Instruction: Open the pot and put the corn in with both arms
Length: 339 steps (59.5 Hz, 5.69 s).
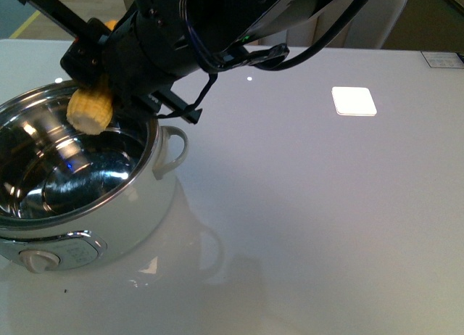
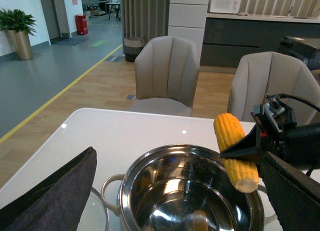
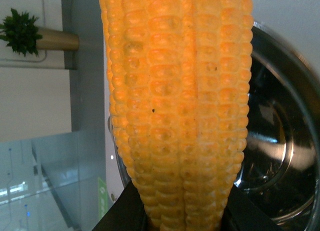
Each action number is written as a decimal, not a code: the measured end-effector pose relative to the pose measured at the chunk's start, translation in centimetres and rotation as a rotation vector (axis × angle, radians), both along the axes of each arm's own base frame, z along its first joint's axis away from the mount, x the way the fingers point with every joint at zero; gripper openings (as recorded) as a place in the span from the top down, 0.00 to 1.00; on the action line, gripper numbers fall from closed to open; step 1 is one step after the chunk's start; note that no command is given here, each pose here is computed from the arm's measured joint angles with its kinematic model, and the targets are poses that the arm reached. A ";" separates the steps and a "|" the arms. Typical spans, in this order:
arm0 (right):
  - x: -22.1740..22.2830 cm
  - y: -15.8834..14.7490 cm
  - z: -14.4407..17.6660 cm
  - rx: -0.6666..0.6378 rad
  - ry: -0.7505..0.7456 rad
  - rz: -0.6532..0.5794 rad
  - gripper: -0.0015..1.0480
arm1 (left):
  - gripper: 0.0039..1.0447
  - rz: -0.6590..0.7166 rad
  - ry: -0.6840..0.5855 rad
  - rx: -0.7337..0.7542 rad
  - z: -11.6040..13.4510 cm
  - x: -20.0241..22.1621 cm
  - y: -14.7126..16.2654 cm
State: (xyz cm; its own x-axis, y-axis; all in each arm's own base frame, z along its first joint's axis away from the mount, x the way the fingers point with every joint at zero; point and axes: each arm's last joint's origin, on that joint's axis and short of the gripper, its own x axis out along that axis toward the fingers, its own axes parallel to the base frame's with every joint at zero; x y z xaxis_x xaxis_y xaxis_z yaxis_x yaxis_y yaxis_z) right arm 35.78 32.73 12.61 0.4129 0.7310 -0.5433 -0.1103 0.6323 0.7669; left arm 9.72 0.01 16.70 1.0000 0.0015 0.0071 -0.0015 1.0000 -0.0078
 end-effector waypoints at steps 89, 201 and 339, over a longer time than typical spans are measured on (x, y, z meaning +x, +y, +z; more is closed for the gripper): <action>-2.6 -19.0 5.3 0.041 -0.072 -0.343 0.09 | 0.06 0.000 0.000 0.000 0.0 0.0 0.0; -23.6 -32.8 4.6 -0.711 -1.027 -0.603 0.98 | 0.06 0.000 0.000 0.000 0.0 0.0 0.0; -26.1 -32.8 4.3 -0.713 -1.023 -0.601 0.08 | 0.06 0.000 0.000 0.000 0.0 0.0 0.0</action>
